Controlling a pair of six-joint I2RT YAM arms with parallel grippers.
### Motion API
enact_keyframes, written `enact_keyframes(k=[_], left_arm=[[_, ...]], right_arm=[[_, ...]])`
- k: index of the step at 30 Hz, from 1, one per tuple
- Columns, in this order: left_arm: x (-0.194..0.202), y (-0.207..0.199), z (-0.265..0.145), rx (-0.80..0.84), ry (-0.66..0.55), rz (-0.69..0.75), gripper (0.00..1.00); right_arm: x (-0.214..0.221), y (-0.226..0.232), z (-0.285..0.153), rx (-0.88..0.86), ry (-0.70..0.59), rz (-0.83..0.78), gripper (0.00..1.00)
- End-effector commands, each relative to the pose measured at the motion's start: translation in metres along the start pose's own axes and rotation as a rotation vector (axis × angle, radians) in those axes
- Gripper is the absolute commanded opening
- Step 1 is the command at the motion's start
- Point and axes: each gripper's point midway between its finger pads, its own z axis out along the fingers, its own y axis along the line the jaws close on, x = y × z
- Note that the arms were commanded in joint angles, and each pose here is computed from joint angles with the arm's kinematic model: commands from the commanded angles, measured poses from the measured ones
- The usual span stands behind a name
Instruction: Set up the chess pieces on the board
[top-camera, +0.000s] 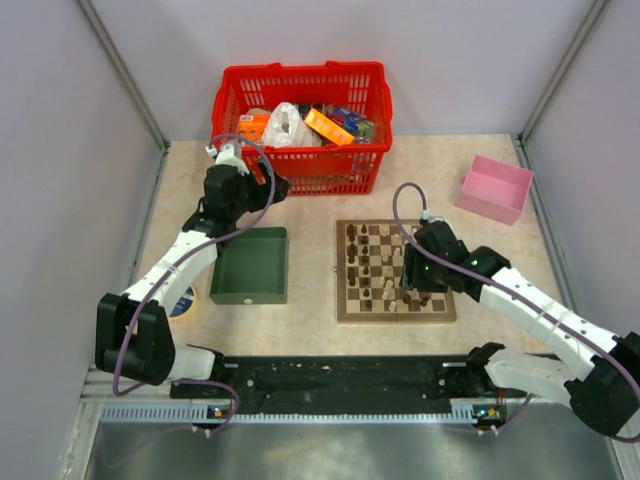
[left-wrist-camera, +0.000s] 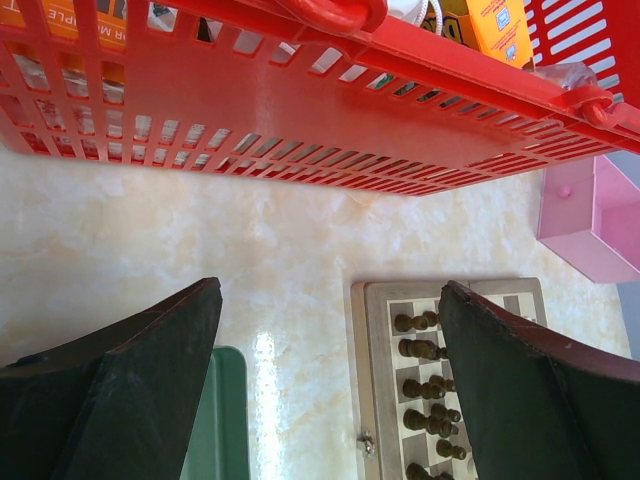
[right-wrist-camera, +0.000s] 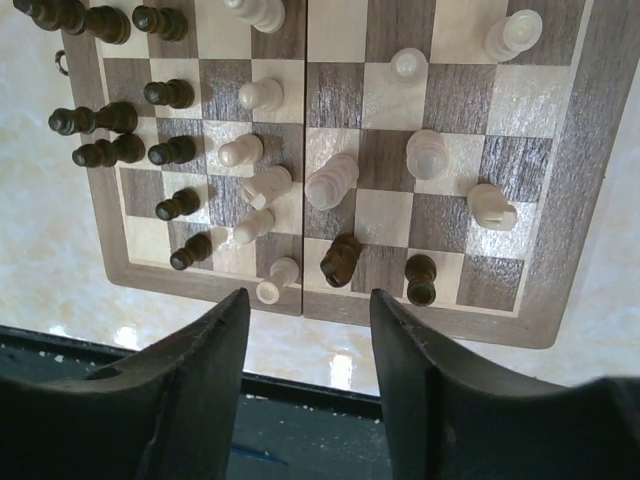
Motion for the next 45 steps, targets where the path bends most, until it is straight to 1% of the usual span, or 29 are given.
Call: enact_keyframes(k=[1, 6, 11, 19, 25, 28, 29, 39, 42, 45], left_arm=[[-0.011, -0.004, -0.005, 0.02, -0.044, 0.006, 0.95], [-0.009, -0.003, -0.004, 0.017, -0.041, 0.003, 0.95], [-0.009, -0.002, -0.002, 0.012, -0.04, 0.006, 0.95], [-0.01, 0.0, -0.003, 0.005, -0.045, 0.006, 0.95], [-0.01, 0.002, -0.004, -0.003, -0.048, 0.007, 0.95], [-0.009, 0.003, -0.003, -0.007, -0.047, 0.008, 0.95], [-0.01, 0.002, -0.004, -0.006, -0.048, 0.008, 0.95], [-0.008, 0.003, -0.003, -0.006, -0.045, 0.005, 0.95], [-0.007, 0.004, -0.003, -0.007, -0.041, 0.003, 0.95], [-0.008, 0.003, -0.003, -0.006, -0.045, 0.003, 0.94]], right_arm=[[0.0, 0.004, -0.002, -0.015, 0.018, -0.005, 0.5], [0.015, -0.002, 0.009, 0.022, 0.096, -0.024, 0.43], [0.008, -0.003, 0.016, 0.047, 0.091, -0.053, 0.38], [0.015, -0.007, 0.03, 0.081, 0.136, -0.077, 0.36], [0.012, -0.003, 0.035, 0.072, 0.129, -0.083, 0.33], [0.012, -0.002, 0.037, 0.069, 0.134, -0.087, 0.26], [0.012, -0.001, 0.038, 0.067, 0.138, -0.09, 0.26], [0.015, -0.002, 0.037, 0.067, 0.151, -0.099, 0.27], [0.017, -0.006, 0.038, 0.085, 0.168, -0.11, 0.26], [0.015, -0.006, 0.038, 0.091, 0.164, -0.115, 0.22]])
